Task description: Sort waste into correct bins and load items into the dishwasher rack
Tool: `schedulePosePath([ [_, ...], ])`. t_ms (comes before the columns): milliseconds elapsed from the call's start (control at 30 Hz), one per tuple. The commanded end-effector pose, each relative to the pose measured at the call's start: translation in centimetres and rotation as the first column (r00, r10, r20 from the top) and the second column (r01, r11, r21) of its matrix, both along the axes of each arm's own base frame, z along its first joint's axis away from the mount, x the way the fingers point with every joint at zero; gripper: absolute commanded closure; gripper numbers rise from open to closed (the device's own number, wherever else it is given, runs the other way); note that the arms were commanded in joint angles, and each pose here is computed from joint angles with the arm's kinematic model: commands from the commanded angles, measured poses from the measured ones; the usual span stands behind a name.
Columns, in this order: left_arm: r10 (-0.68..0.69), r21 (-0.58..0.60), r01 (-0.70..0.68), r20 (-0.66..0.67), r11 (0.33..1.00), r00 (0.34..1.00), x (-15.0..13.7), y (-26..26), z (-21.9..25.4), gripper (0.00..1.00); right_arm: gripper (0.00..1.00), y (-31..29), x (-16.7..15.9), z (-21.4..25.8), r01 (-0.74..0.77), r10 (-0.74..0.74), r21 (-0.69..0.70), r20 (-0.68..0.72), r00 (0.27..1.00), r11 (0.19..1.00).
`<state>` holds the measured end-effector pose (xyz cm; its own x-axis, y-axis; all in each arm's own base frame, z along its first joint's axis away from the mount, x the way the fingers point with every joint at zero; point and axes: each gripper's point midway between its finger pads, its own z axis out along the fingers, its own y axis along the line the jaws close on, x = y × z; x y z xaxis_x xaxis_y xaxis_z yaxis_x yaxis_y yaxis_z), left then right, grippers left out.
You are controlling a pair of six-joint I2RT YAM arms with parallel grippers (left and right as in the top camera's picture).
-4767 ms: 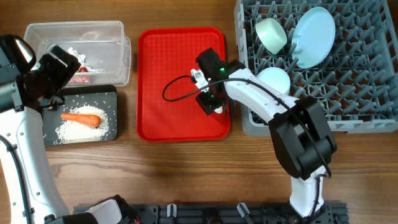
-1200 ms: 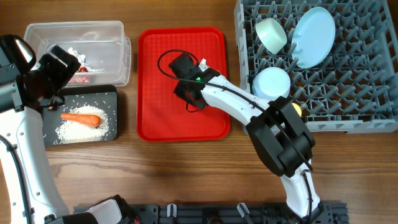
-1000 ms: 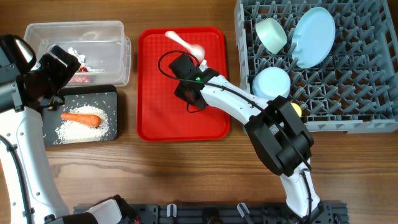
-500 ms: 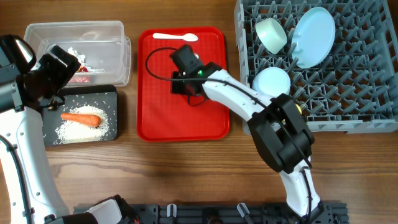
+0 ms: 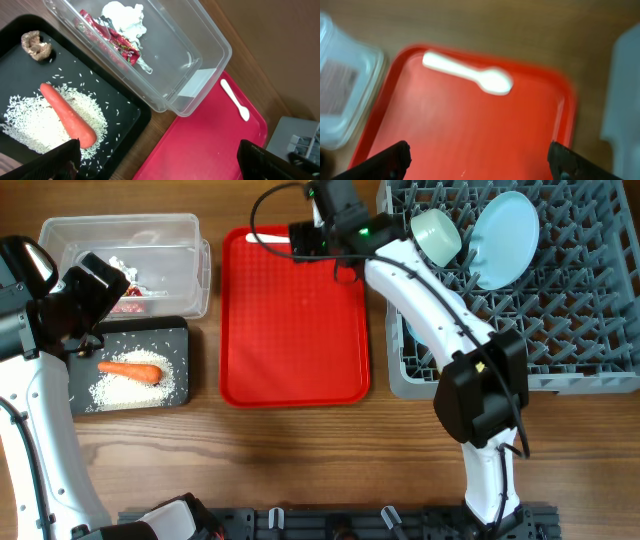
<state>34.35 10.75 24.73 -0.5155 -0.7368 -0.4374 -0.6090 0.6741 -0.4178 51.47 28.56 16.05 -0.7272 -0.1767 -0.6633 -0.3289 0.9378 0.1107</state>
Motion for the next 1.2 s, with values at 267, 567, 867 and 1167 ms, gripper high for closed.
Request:
schedulePosePath([
  [267,0.012,-0.002,-0.012,-0.002,1.000,1.000,0.1,0.3,-0.1,0.00,0.09,3.1,5.9,-1.1,-0.032,0.032,-0.003,0.255,0.966,0.999],
  [567,0.012,-0.002,-0.012,-0.002,1.000,1.000,0.1,0.3,-0.1,0.00,0.06,4.6,7.5,-6.2,-0.030,0.016,0.051,0.255,0.967,0.998],
  [867,0.012,-0.002,-0.012,-0.002,1.000,1.000,0.1,0.3,-0.1,0.00,0.22,4.5,7.3,-10.6,0.001,-0.013,0.064,0.178,0.984,0.998],
  [1167,0.012,-0.002,-0.012,-0.002,1.000,1.000,0.1,0.3,-0.1,0.00,0.28,4.6,7.5,-12.8,0.011,-0.023,0.072,0.168,0.985,0.997],
])
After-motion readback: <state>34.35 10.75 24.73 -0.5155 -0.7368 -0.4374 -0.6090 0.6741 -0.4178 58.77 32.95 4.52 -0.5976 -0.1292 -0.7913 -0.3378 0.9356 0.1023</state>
